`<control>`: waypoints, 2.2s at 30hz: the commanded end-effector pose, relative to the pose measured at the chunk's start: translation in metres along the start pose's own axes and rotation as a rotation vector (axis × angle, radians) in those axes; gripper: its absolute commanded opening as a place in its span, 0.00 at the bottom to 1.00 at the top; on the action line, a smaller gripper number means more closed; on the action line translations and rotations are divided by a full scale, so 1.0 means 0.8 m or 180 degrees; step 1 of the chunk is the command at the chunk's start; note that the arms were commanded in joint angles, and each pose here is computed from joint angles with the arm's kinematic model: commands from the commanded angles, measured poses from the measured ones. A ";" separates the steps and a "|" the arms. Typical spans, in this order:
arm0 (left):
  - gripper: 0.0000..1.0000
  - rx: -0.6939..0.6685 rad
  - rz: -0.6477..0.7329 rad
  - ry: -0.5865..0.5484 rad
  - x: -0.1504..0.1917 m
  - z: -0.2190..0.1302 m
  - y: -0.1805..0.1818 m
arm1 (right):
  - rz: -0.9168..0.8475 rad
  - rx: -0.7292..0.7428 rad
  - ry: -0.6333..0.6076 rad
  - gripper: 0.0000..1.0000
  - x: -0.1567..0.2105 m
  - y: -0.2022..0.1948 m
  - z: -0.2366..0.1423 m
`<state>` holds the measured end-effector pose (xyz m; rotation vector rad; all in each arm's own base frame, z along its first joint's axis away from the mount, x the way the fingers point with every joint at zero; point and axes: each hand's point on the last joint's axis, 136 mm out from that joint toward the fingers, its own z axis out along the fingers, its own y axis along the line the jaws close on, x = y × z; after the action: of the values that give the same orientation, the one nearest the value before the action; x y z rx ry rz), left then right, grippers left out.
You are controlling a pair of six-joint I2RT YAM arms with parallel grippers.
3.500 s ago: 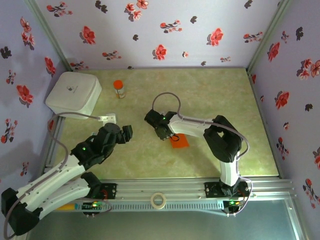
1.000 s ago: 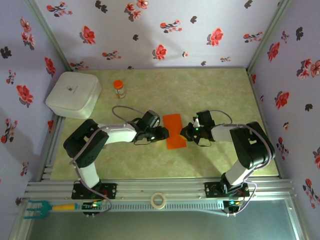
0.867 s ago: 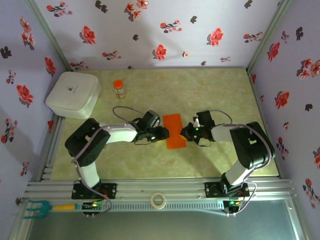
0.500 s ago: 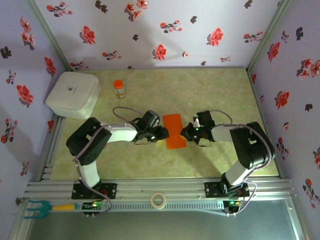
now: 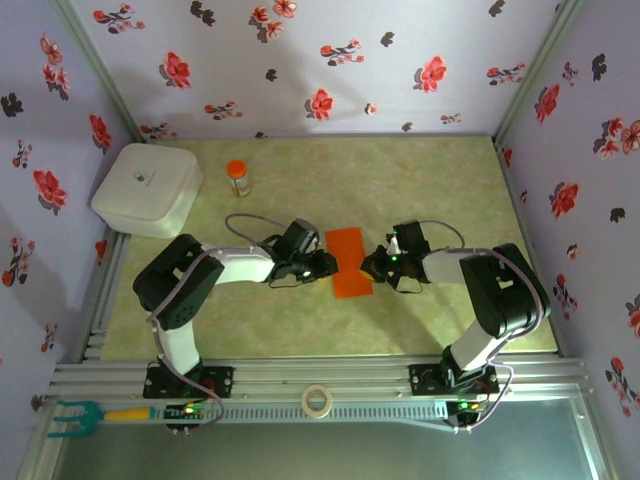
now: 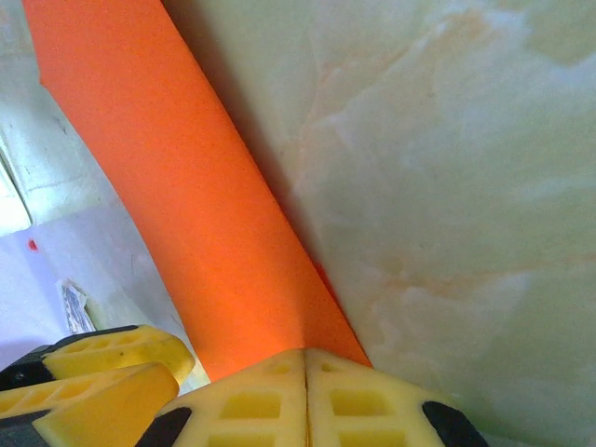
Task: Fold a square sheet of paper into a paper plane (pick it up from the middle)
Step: Third fold the triangle at the center of the table.
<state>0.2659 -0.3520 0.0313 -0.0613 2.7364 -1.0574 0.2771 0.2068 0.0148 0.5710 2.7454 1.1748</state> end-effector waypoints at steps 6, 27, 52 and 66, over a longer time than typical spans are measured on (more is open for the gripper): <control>0.28 0.0001 -0.0096 -0.0036 -0.004 -0.001 0.003 | 0.0268 0.0459 0.0067 0.08 0.017 -0.056 0.004; 0.28 0.0090 -0.0125 0.0152 0.003 0.015 -0.001 | 0.0292 0.0464 0.0083 0.08 0.018 -0.059 0.007; 0.33 0.0372 -0.0146 -0.0067 -0.008 -0.003 -0.017 | 0.0279 0.0462 0.0079 0.08 0.017 -0.057 0.006; 0.19 0.0383 -0.0172 -0.0073 -0.007 -0.004 -0.014 | 0.0239 0.0363 0.0075 0.11 0.016 -0.047 0.004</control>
<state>0.2679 -0.3585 0.0298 -0.1306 2.6985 -1.1882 0.2778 0.2072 0.0155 0.5672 2.7406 1.1783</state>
